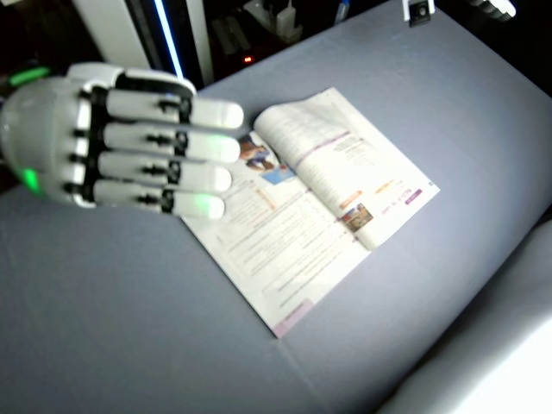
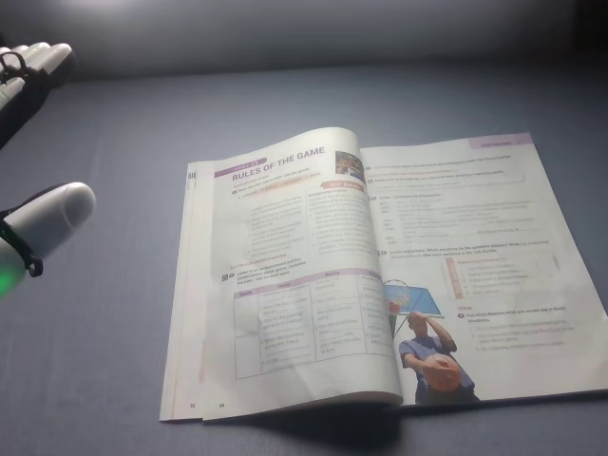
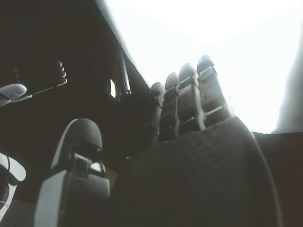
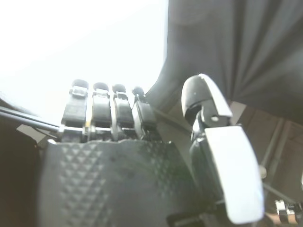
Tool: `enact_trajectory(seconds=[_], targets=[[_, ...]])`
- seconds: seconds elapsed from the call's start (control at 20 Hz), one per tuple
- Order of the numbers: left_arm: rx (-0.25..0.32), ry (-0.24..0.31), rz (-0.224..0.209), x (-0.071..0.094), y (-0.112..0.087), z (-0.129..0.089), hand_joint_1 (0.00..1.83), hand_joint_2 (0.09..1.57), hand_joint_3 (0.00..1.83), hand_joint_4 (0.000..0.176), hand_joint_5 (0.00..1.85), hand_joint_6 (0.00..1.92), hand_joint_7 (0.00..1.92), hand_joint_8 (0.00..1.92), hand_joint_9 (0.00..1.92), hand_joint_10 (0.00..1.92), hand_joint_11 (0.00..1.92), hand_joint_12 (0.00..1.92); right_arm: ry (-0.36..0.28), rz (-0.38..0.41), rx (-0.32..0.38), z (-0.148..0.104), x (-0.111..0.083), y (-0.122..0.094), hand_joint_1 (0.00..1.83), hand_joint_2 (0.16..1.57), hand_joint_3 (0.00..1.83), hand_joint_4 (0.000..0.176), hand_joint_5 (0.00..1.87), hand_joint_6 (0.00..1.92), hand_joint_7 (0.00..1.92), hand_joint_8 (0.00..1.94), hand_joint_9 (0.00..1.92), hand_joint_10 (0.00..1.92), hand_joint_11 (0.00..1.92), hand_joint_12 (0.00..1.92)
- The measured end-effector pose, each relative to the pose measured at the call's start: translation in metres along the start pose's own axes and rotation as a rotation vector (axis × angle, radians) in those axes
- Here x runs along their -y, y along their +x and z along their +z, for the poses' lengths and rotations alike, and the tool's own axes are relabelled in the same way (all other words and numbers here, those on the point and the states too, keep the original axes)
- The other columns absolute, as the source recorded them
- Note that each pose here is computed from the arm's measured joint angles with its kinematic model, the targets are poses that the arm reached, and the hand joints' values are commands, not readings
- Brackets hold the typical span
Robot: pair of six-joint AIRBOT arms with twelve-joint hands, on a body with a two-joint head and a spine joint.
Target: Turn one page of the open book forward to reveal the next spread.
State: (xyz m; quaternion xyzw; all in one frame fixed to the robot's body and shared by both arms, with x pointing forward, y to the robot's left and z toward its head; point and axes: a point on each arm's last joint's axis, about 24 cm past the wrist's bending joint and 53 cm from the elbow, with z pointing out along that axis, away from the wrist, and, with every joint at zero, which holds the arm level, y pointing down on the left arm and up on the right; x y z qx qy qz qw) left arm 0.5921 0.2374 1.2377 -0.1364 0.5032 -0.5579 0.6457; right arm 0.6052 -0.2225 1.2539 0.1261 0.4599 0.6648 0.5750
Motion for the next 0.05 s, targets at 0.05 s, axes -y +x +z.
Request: enact_trajectory(seconds=[0.05], targets=[[-0.005, 0.016, -0.008, 0.0041, 0.0017, 0.002, 0.04, 1.45, 0.01, 0.0, 0.15, 0.01, 0.05, 0.01, 0.02, 0.0, 0.0, 0.0, -0.026, 0.014, 0.009, -0.0007, -0.0088, 0.0013, 0.51, 1.3, 0.0, 0.088, 0.01, 0.0, 0.07, 0.0, 0.03, 0.0, 0.03, 0.01]])
